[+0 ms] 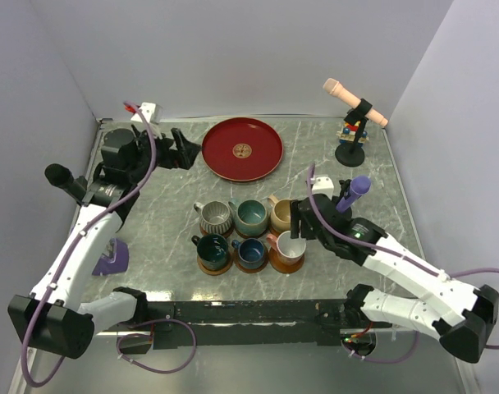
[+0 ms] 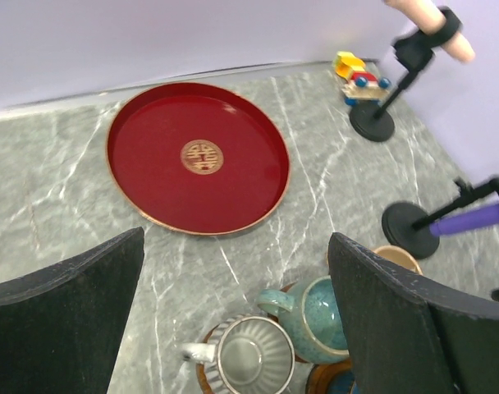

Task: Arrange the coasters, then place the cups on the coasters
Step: Reset both arms

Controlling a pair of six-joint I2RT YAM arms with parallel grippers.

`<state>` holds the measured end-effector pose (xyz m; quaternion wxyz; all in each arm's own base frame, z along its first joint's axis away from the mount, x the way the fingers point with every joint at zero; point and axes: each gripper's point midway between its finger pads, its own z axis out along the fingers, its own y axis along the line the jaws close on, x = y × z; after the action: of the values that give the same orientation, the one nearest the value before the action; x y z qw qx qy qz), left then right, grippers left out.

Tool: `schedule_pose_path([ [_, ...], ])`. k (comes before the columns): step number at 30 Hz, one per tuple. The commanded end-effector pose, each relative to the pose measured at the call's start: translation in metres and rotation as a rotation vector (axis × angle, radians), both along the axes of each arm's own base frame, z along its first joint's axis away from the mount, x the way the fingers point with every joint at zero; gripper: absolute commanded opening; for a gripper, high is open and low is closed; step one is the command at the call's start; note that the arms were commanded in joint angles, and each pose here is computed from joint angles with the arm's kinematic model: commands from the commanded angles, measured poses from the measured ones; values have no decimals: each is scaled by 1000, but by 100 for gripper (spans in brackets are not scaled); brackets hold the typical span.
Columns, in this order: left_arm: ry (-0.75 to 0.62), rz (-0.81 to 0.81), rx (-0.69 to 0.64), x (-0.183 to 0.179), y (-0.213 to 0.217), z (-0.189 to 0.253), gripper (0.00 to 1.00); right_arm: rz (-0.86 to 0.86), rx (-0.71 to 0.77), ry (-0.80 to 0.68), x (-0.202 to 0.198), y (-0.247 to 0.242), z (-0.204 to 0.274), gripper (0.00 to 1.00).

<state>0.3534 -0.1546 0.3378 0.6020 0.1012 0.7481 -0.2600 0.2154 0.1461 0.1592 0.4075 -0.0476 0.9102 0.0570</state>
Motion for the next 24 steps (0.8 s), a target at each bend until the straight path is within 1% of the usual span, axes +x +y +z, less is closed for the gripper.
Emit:
schedule_pose_path([
  [1, 20, 70, -96, -3, 18, 7, 97, 34, 36, -137, 6, -3, 51, 78],
  [3, 31, 138, -118, -2, 36, 0, 97, 36, 74, -204, 7, -5, 71, 82],
  [6, 3, 184, -125, -8, 51, -1, 97, 17, 101, -267, 10, -15, 98, 83],
  [8, -54, 184, -111, -20, 54, 7, 97, -11, 106, -291, 15, -25, 114, 84],
  [12, -158, 259, -130, -41, 71, 21, 96, -74, 120, -395, 28, -46, 151, 87],
  [17, -209, 368, -148, -60, 93, 26, 97, -195, 162, -551, 33, -79, 193, 88],
  [19, -217, 396, -160, -65, 99, 27, 97, -227, 187, -623, 30, -88, 207, 88],
  [24, -239, 444, -176, -73, 108, 29, 97, -288, 219, -759, 20, -108, 220, 89],
])
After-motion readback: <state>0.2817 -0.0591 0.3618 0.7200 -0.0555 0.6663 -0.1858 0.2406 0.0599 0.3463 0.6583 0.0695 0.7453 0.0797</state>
